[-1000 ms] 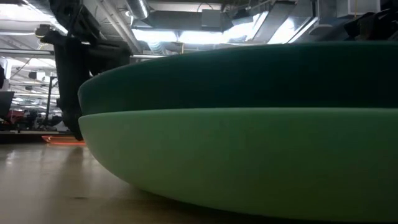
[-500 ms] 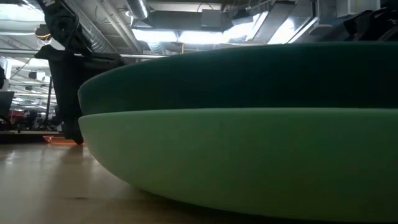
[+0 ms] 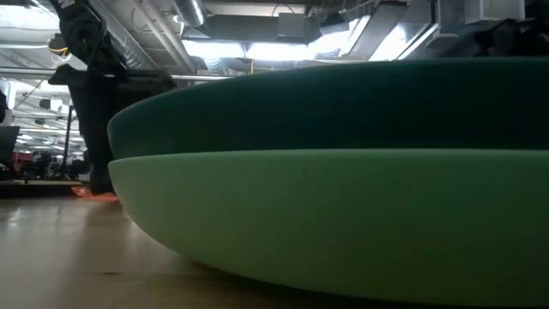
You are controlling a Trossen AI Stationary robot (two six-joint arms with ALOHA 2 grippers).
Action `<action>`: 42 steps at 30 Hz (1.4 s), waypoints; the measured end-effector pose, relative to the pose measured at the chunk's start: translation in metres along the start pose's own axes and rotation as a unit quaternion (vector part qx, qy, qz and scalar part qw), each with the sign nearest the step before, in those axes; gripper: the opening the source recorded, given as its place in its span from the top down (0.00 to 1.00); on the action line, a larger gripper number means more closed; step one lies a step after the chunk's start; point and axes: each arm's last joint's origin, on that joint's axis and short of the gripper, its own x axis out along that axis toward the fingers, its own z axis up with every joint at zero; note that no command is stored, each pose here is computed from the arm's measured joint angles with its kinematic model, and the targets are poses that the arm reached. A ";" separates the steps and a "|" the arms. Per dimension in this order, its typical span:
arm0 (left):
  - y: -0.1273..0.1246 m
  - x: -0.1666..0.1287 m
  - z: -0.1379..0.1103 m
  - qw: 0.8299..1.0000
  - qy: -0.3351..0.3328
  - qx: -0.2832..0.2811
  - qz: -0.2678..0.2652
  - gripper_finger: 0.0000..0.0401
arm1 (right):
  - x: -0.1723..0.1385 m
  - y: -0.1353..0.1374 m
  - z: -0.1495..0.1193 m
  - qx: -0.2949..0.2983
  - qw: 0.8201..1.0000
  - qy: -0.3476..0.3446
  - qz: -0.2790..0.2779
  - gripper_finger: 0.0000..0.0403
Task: Stack plastic plates
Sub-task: Stack the orange transparent plate on top of the blue transparent plate
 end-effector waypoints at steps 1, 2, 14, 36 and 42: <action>-0.002 -0.002 0.001 1.000 -0.007 0.004 -0.002 0.99 | 0.000 0.000 -0.001 -0.007 1.000 0.010 0.011 0.65; -0.004 -0.005 0.002 1.000 -0.014 0.008 -0.004 0.99 | 0.000 0.001 -0.002 -0.011 1.000 0.018 0.021 0.65; -0.039 -0.078 0.038 0.983 -0.161 0.073 -0.056 1.00 | 0.002 -0.002 0.000 0.006 1.000 0.011 0.011 0.65; -0.128 -0.214 0.031 0.766 -0.459 0.193 -0.408 1.00 | 0.002 -0.001 0.001 0.036 0.999 0.011 0.018 0.65; -0.152 -0.207 0.025 0.748 -0.460 0.210 -0.429 1.00 | 0.002 -0.001 0.000 0.035 0.999 0.013 0.021 0.65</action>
